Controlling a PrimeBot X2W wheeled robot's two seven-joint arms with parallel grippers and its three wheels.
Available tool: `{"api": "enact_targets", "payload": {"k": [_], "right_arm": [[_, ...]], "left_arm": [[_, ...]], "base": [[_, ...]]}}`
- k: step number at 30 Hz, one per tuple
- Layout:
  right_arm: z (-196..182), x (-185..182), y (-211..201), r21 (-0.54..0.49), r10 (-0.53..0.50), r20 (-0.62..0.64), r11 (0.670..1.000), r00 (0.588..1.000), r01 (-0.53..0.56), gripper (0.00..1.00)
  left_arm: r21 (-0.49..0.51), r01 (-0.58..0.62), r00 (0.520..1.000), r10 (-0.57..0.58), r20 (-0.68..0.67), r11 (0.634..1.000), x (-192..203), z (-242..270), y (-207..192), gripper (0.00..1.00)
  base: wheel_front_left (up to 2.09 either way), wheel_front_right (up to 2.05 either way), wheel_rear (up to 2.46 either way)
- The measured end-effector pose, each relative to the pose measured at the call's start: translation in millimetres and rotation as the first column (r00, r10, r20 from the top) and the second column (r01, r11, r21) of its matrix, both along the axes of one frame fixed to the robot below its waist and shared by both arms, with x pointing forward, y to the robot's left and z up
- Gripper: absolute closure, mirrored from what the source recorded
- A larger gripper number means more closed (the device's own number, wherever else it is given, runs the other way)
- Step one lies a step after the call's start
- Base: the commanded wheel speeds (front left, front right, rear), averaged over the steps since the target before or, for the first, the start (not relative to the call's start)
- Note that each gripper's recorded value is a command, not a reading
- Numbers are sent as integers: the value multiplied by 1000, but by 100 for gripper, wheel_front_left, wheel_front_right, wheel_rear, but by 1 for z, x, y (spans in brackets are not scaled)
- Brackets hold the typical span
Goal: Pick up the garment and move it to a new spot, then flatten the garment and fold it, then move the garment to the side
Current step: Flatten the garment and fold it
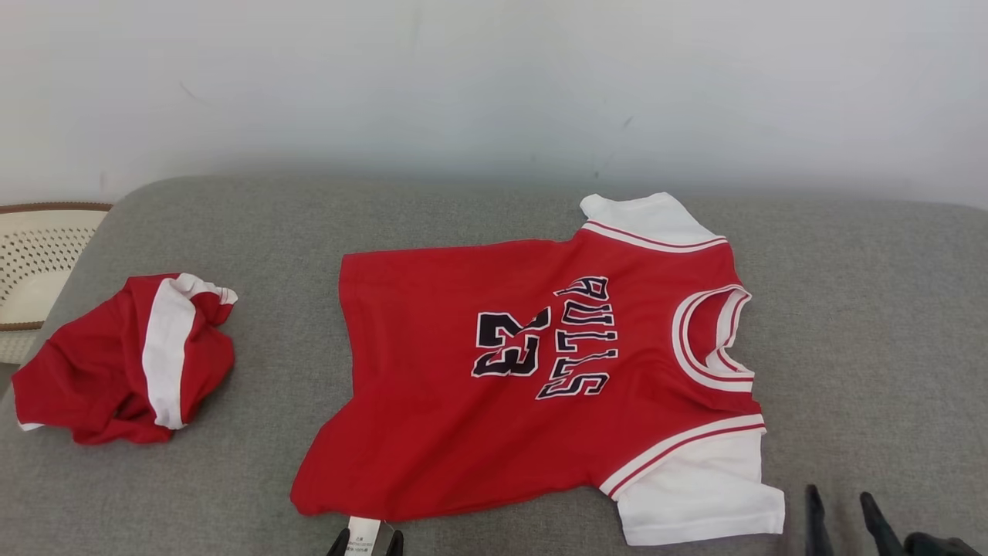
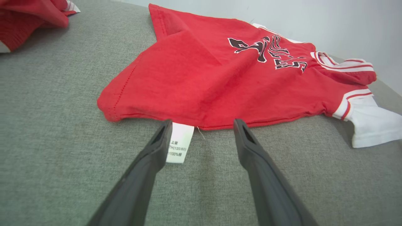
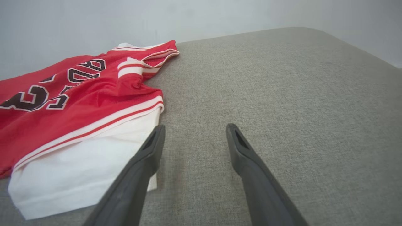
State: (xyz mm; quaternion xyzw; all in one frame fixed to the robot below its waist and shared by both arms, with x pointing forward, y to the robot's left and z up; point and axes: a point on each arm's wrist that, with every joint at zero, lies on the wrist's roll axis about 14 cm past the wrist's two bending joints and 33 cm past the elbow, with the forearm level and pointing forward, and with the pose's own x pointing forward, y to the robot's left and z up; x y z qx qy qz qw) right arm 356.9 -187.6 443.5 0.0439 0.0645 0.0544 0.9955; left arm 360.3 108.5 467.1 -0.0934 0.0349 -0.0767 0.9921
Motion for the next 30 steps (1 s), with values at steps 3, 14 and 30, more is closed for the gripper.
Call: {"api": "enact_targets", "payload": {"k": [3,14,30], "right_arm": [[3,2,15,21,36,11,999,999,-36,0],[-20,1,42,37,121,-69,992,990,-119,0],[-40,-9,48,32,166,-139,986,976,-163,100]], "left_arm": [[7,-8,1000,8,1,1000,-2,0,3,0],[15,-63,998,62,7,998,-7,1,21,0],[15,-108,994,108,9,994,-10,2,34,0]], "base": [[0,0,0],[0,0,0],[0,0,0]]}}
